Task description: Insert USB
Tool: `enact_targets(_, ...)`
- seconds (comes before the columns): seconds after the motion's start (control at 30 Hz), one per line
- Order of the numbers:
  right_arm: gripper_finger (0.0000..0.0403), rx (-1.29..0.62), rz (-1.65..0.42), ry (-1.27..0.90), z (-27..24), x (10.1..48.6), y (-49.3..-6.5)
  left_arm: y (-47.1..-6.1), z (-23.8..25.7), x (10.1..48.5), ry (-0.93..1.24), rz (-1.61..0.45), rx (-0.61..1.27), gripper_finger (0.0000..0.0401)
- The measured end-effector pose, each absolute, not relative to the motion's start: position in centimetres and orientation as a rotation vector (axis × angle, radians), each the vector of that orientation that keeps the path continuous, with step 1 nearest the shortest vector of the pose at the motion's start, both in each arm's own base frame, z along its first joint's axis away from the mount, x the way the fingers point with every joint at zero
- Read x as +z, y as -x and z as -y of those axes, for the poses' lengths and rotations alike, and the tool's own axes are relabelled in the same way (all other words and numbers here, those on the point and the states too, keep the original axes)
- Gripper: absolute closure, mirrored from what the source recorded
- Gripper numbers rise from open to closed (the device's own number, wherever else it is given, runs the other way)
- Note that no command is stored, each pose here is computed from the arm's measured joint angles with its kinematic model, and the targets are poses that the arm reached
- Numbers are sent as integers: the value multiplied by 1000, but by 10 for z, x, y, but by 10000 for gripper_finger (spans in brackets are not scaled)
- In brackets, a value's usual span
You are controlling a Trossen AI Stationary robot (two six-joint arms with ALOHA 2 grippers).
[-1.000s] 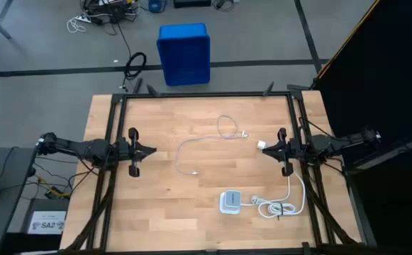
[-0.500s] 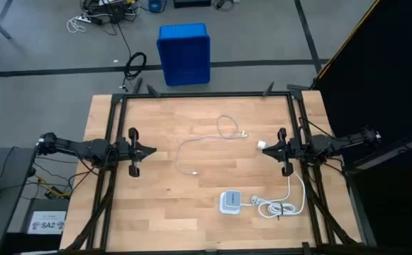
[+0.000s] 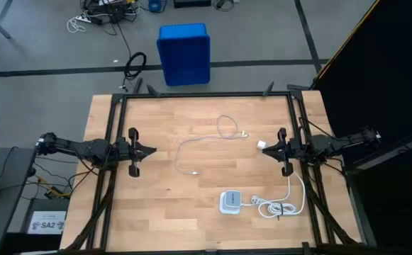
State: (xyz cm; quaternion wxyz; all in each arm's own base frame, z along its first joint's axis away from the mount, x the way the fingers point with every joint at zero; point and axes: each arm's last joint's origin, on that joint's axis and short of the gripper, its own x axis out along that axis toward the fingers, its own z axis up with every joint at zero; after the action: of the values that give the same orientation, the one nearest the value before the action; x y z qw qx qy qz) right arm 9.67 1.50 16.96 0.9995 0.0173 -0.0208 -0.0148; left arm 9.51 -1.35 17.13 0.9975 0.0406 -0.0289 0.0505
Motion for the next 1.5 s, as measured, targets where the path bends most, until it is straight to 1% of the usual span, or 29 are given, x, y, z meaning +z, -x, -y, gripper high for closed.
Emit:
enact_targets(0.37,392,-30,42,-35,-15,170,-97,-95,14,171,-81,58,100,401)
enact_targets(0.77,402,-30,42,-35,-15,170,-97,-95,14,171,-81,58,101,401)
enact_targets(1.03,393,-30,42,-35,-15,170,-97,-95,14,171,-81,58,100,401)
enact_targets(1.33,402,-30,42,-35,-15,170,-97,-95,14,171,-81,58,101,401)
enact_targets(1.5,396,-30,42,-35,-15,170,-97,-95,14,171,-81,58,101,401)
